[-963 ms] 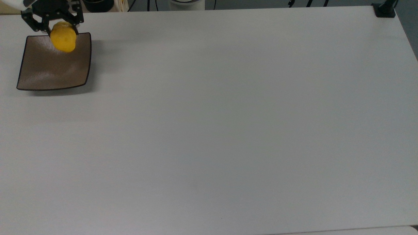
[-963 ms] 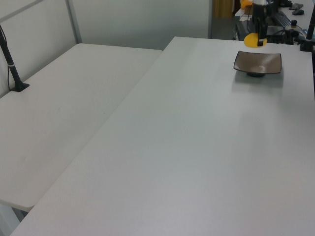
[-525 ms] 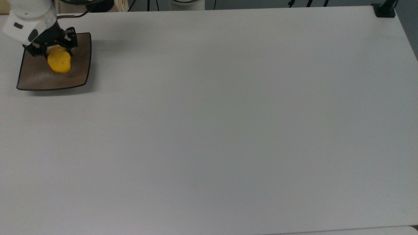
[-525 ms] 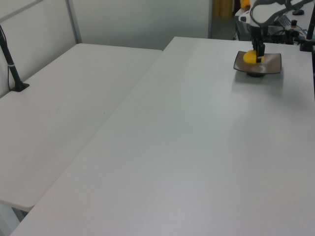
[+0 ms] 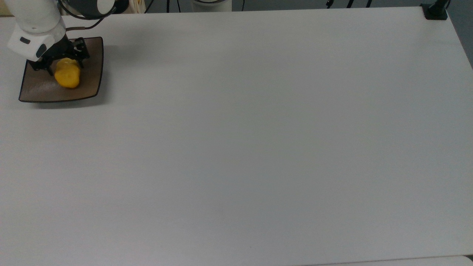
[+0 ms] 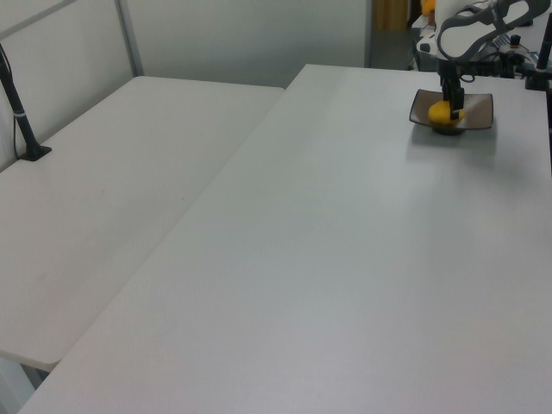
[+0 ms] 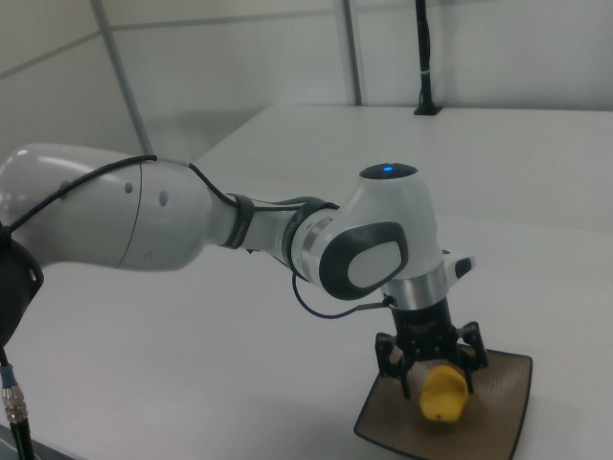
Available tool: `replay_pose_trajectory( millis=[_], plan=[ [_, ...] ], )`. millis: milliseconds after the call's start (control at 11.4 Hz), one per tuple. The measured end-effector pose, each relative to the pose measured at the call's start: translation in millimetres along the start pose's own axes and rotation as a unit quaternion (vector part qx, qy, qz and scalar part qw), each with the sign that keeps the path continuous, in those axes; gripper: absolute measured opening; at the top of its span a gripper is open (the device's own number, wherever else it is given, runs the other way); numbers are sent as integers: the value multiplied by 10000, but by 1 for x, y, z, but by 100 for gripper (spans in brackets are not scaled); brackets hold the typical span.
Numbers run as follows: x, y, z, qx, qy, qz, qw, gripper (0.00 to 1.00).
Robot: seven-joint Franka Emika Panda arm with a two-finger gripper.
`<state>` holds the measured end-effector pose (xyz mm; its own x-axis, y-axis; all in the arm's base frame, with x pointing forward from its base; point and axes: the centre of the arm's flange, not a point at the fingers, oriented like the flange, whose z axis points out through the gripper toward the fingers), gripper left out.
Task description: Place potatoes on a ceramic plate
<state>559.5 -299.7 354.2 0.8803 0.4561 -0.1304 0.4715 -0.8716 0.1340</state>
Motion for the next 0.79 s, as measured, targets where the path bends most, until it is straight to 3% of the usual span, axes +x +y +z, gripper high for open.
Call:
replay_pose_trajectory(
  millis=[88, 350, 613, 788],
  plan=[
    [0, 0, -2, -12, 12, 5, 10000, 99],
    [-5, -2, -43, 5, 63, 44, 10000, 100],
    [3, -44, -158, 115, 199, 389, 9990, 100],
    [-2, -85, -229, 542, 407, 780, 9947, 100]
  ],
)
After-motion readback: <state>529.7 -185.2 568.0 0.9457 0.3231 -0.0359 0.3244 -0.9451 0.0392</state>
